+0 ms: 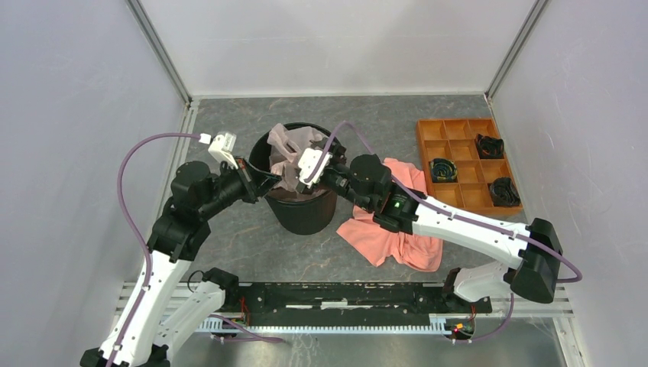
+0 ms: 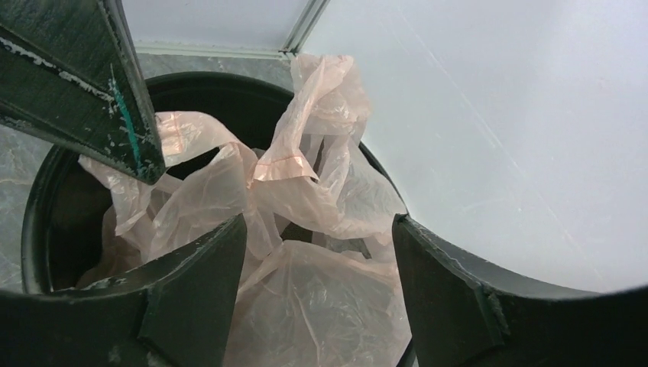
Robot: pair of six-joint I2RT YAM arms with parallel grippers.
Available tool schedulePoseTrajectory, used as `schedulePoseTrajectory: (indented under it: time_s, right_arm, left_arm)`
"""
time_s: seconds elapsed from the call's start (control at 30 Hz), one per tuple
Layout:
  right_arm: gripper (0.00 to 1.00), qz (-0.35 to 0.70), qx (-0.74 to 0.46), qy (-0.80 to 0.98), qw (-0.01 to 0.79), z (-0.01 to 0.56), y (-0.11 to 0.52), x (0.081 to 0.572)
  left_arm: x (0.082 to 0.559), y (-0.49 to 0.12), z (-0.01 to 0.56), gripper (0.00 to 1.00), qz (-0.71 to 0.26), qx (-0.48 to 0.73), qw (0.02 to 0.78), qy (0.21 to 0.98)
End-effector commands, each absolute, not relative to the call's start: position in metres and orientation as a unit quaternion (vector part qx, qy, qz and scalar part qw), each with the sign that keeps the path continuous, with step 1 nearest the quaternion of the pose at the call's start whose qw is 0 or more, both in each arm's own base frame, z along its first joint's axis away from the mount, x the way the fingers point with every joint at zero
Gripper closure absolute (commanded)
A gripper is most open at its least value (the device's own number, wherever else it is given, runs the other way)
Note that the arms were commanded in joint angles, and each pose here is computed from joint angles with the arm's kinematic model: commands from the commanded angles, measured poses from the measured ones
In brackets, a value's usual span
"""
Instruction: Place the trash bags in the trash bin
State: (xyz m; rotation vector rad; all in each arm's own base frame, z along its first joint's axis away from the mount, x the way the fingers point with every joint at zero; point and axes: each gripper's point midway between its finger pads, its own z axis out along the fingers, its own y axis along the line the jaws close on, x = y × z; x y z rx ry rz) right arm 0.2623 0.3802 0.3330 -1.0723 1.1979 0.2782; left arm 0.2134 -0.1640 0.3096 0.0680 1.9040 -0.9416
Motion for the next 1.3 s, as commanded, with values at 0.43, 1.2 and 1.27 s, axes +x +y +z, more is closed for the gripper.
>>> schedulePoseTrajectory:
  time_s: [0.43, 1.2, 1.27]
  right_arm:
    - [0.09, 0.115, -0.448, 0.492, 0.738, 0.393, 0.396, 0.301]
    - [1.00, 0.298, -0.247, 0.612, 0.689, 0.399, 0.414, 0.417]
    - [0.99, 0.300, -0.249, 0.620, 0.681, 0.392, 0.417, 0.429]
  left_arm:
    - [0.192, -0.156, 0.324, 0.98, -0.360, 0.097, 0.511, 0.774]
    - [0.108, -0.168, 0.297, 0.98, -0.447, 0.216, 0.497, 0.712]
    - [0.102, -0.171, 0.289, 0.98, -0.464, 0.208, 0.475, 0.718]
